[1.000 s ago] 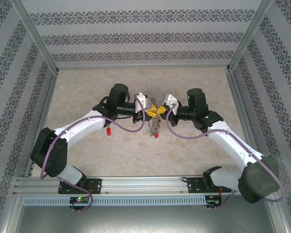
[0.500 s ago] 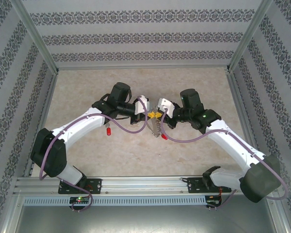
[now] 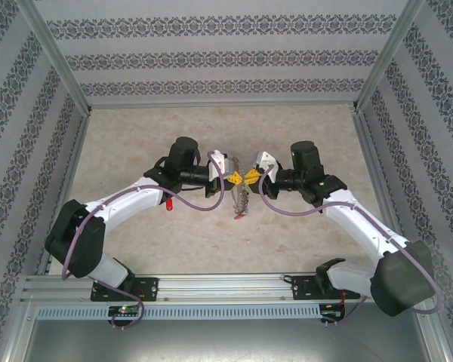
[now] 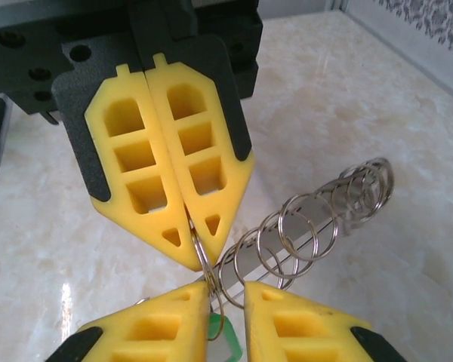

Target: Put the keys on the keyring

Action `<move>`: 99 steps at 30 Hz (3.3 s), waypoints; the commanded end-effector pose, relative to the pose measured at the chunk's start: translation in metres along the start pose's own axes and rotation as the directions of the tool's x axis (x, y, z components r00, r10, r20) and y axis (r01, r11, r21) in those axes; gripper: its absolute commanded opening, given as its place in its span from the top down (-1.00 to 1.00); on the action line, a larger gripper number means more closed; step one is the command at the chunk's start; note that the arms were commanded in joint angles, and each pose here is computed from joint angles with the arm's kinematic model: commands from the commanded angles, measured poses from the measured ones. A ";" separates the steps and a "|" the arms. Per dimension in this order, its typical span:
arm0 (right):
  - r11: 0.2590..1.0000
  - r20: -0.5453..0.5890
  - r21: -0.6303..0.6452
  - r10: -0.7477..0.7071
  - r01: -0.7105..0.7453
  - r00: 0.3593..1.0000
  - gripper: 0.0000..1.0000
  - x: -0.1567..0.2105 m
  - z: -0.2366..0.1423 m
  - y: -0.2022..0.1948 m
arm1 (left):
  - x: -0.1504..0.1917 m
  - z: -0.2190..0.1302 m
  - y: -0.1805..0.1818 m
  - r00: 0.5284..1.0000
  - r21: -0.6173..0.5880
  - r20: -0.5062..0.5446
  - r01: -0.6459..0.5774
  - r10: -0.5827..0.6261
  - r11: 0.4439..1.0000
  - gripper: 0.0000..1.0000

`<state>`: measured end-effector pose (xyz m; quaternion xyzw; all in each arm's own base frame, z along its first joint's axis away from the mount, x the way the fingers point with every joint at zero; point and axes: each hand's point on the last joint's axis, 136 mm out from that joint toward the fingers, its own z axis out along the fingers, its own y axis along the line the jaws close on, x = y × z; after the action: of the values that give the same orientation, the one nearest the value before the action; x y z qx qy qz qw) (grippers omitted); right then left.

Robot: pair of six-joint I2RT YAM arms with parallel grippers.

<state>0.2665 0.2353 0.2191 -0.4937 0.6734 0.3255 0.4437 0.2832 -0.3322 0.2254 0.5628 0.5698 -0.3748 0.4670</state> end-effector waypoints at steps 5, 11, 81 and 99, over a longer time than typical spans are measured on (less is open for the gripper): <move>0.995 0.102 -0.102 0.026 -0.015 0.994 0.62 -0.015 0.000 0.002 | -0.052 -0.005 -0.001 0.975 0.035 0.216 -0.062 0.053 0.997 1.00; 0.995 0.093 -0.091 0.046 -0.038 0.995 0.59 -0.004 0.001 -0.005 | -0.061 -0.011 -0.001 0.964 0.018 0.259 -0.067 0.060 0.998 1.00; 0.984 0.070 0.178 -0.018 0.005 0.997 0.62 -0.020 -0.015 -0.023 | -0.073 -0.017 0.020 0.917 -0.052 0.396 0.070 -0.044 0.996 1.00; 0.550 0.210 0.304 0.758 -0.778 0.618 -0.11 -0.035 -0.054 -0.056 | -0.042 -0.012 0.019 0.978 -0.114 0.208 0.001 0.022 0.993 1.00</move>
<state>0.3109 0.1850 0.2786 -0.1428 0.8246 0.3467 0.4235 0.2995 -0.3289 0.2502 0.4765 0.5618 -0.4137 0.5349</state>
